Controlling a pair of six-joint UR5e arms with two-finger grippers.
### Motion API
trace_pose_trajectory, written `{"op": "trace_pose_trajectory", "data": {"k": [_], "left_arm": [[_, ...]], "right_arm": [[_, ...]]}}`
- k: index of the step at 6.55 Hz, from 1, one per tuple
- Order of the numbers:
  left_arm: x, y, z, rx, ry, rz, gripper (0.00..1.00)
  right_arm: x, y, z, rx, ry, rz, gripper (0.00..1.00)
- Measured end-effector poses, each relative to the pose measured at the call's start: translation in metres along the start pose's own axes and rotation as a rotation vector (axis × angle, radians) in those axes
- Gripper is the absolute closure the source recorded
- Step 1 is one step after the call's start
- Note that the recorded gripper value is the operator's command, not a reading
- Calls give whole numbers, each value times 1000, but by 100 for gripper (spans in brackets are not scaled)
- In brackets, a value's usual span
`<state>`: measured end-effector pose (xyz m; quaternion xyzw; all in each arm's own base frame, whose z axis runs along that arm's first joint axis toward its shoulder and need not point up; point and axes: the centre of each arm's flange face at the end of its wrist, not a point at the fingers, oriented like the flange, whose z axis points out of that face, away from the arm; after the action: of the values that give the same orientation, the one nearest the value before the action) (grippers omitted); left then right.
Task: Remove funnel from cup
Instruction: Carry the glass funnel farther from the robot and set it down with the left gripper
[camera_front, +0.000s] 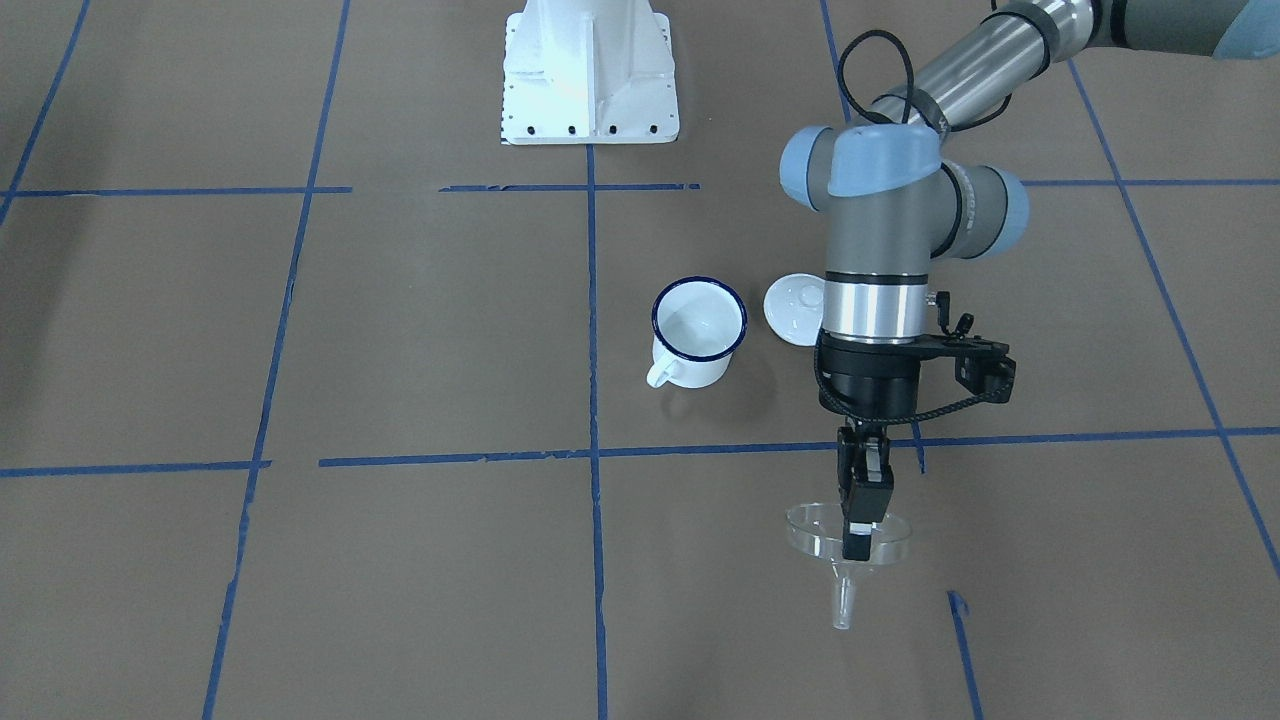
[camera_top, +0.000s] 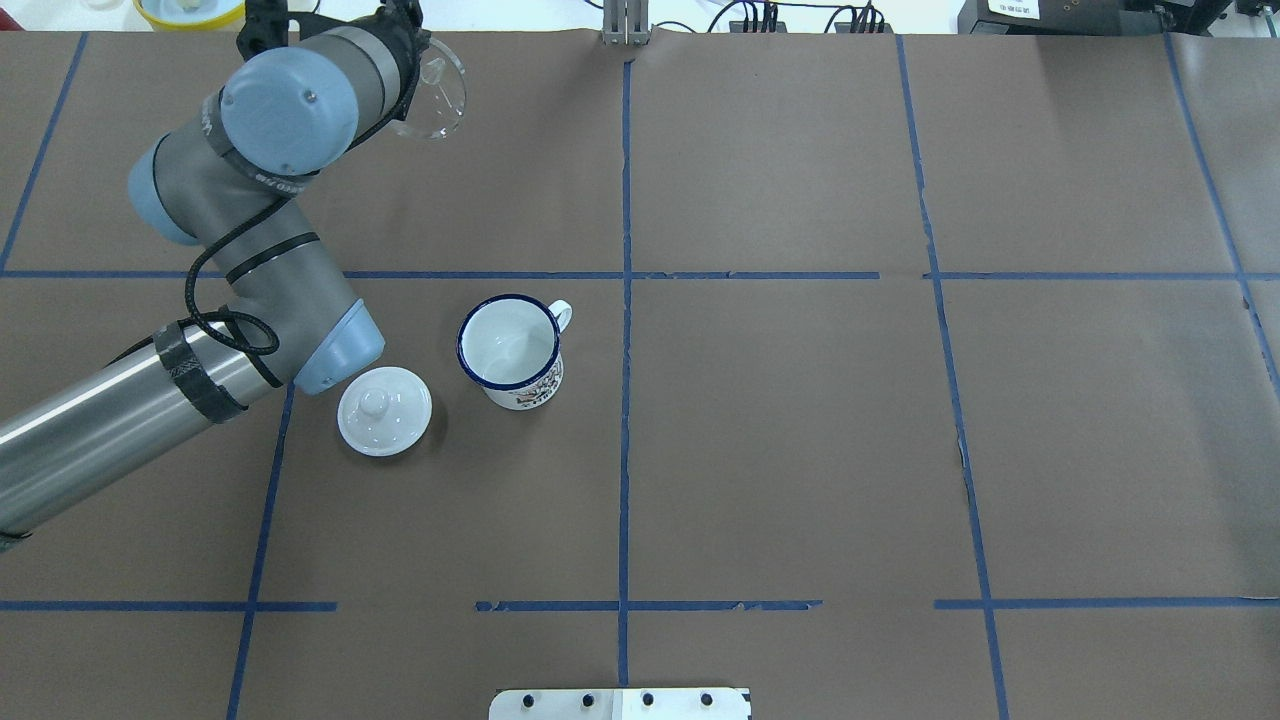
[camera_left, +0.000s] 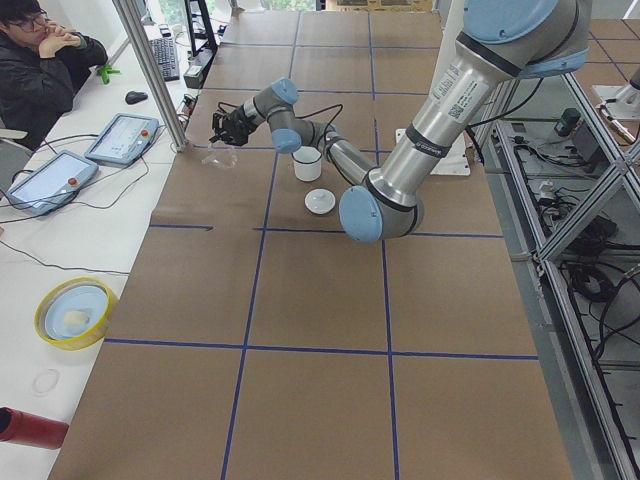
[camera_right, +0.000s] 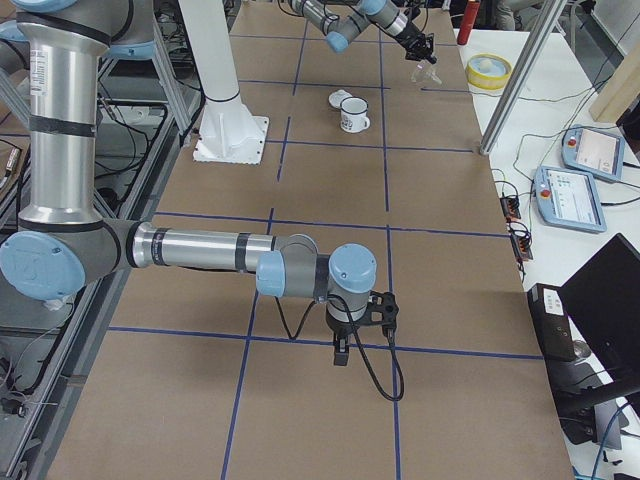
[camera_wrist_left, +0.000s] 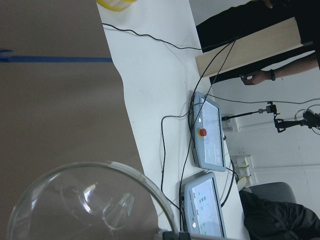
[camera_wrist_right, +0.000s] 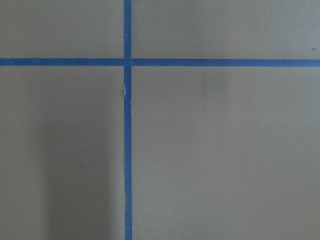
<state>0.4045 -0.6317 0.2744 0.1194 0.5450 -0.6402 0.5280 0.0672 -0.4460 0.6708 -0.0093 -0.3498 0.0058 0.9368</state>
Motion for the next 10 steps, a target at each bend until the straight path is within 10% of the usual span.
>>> {"op": "trace_pose_trajectory", "data": {"k": [6,8,9,10], "left_arm": [[-87,-17,38,33,37,32,100],[-93,-13,38,28,27,65,53],[-94,-12,38,26,25,95,1],[-94,-12,38,24,23,132,0]], "right_arm": [[0,0,0,0,0,0,0],[0,0,0,0,0,0,0],[0,0,0,0,0,0,0],[0,0,0,0,0,0,0]]}}
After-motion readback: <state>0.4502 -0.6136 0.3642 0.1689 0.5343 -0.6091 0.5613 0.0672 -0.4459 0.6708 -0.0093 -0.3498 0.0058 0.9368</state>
